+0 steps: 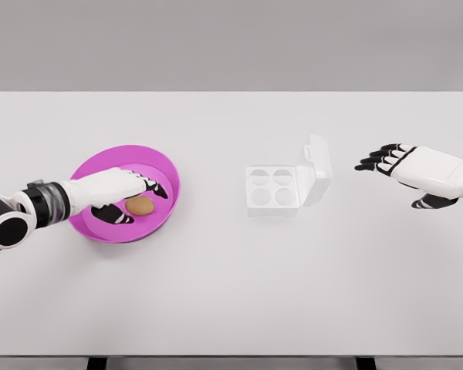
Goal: Pack egg into the box and close the box lid
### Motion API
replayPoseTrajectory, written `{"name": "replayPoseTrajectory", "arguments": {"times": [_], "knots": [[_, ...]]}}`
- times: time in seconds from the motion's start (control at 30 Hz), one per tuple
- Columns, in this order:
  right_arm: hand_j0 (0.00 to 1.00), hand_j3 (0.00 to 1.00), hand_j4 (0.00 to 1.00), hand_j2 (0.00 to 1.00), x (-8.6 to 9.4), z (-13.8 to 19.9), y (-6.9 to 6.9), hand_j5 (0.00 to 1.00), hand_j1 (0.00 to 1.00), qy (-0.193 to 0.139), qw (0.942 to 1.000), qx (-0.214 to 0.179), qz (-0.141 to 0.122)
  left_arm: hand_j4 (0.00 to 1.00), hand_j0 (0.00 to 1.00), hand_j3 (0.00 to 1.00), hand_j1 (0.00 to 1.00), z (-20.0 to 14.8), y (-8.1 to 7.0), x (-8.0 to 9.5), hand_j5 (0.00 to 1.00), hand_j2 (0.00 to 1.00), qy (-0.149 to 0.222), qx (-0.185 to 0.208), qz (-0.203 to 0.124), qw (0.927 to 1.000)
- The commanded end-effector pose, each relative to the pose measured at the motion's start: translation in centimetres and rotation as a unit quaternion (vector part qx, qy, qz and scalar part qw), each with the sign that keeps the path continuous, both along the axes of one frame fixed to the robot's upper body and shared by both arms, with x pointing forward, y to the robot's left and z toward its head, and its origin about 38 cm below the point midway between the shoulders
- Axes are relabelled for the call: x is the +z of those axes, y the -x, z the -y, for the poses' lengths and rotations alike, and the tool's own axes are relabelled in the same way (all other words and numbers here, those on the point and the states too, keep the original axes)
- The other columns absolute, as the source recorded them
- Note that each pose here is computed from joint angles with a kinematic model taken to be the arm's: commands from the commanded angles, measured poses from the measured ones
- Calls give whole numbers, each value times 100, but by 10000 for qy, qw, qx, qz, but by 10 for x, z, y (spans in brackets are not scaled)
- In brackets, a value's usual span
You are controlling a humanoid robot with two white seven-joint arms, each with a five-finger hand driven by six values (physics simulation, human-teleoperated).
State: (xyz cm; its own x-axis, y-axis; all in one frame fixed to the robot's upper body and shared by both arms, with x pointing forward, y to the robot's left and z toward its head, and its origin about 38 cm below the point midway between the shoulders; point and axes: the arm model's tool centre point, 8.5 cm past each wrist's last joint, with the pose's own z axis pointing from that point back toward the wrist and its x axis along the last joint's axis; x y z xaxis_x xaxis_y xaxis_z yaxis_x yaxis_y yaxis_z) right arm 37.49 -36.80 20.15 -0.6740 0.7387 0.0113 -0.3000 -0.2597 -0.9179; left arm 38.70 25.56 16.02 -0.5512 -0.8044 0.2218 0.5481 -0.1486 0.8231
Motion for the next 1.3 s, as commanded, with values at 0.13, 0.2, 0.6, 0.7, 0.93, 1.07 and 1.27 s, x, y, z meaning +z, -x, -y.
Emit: {"name": "replayPoseTrajectory", "arguments": {"times": [0.13,0.2,0.6,0.7,0.93,1.07,1.27], "knots": [[100,100,100,100,1,0,0,100,100,-26,10000,-15,1,71,71,71,71,0,0,0,71,71,11,3,-13,10000],[100,100,100,100,0,1,0,100,100,-26,10000,-15,-7,70,70,70,70,-1,1,-1,70,70,4,7,-21,10000],[100,100,100,100,0,1,0,100,100,-18,10000,-12,-10,71,71,71,71,-2,0,-1,71,71,-14,23,-24,10000],[100,100,100,100,1,1,0,100,100,-19,10000,-16,-4,72,72,72,72,-3,0,-2,72,72,-24,32,-28,10000],[100,100,100,100,0,1,1,100,100,-19,10000,-16,-8,71,71,71,71,-4,-1,-2,71,71,-35,44,-24,10000],[100,100,100,100,0,1,1,100,100,-19,10000,-16,-8,71,71,71,71,-4,-1,-2,71,71,-43,50,-24,10000],[100,100,100,100,4,-9,6,100,100,-9,9999,141,66,71,71,71,71,-5,-1,-3,71,71,-47,60,-28,10000]]}}
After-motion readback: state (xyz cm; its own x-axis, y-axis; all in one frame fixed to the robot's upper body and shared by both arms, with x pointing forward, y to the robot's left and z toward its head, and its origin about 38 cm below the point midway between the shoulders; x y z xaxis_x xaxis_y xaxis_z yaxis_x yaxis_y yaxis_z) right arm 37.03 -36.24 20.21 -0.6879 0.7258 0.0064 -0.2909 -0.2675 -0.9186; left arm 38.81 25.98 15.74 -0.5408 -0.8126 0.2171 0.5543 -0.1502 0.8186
